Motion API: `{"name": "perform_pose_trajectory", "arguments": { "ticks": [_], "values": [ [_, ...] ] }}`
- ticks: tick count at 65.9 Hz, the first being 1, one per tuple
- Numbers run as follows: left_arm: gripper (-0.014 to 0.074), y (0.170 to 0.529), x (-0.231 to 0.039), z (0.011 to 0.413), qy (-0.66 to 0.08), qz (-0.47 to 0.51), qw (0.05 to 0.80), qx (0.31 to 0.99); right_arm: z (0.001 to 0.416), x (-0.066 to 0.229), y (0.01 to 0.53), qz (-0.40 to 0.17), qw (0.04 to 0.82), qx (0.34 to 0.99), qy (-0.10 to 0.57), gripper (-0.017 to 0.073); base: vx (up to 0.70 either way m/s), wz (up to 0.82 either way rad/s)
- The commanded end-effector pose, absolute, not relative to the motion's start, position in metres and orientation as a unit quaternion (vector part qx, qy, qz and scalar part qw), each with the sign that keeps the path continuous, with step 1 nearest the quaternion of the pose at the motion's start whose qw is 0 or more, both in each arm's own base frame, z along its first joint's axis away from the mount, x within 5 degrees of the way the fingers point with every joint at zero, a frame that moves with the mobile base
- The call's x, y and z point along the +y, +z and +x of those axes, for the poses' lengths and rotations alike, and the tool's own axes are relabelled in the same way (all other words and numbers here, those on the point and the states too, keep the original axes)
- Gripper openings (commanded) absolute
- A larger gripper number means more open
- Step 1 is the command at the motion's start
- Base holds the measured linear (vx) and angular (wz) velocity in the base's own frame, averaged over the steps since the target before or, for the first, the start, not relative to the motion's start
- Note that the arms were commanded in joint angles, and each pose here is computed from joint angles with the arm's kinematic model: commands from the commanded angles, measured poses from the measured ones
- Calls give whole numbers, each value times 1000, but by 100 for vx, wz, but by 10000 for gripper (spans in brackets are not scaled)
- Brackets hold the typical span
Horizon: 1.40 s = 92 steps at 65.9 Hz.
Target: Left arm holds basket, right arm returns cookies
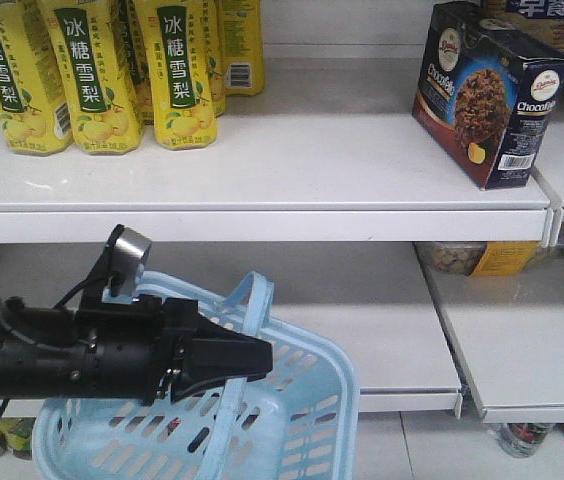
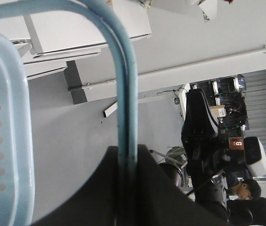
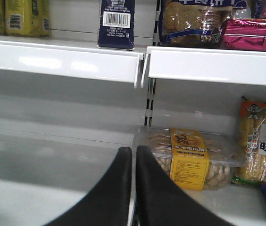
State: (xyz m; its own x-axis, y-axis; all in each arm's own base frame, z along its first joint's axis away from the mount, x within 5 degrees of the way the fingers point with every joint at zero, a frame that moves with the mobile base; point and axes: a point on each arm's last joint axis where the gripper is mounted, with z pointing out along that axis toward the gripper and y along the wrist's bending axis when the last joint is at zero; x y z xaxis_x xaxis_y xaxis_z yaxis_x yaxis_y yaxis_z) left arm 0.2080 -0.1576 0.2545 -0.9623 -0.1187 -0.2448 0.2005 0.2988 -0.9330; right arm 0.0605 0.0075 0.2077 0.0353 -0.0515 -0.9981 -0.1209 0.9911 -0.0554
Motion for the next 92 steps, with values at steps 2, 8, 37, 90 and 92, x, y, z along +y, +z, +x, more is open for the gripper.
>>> {"name": "perform_pose_trajectory", "arguments": {
  "ticks": [2,8,37,90,92],
  "values": [
    [-3,287,-150,181,-647,48,170,742,60,7,225,-60,752,656,22,-6,0,0],
    [-3,295,-141,158,-639,73,198,740,60,7,224,-61,751,657,22,-6,0,0],
    [-3,282,-81,70,-422,173,437,775,60,7,224,-61,751,657,22,-6,0,0],
    [-3,208,-11,65,-64,55,707,702,60,7,224,-61,750,658,22,-6,0,0],
    [-3,209,-10,63,-52,53,712,698,60,7,224,-61,750,658,22,-6,0,0]
  ]
}}
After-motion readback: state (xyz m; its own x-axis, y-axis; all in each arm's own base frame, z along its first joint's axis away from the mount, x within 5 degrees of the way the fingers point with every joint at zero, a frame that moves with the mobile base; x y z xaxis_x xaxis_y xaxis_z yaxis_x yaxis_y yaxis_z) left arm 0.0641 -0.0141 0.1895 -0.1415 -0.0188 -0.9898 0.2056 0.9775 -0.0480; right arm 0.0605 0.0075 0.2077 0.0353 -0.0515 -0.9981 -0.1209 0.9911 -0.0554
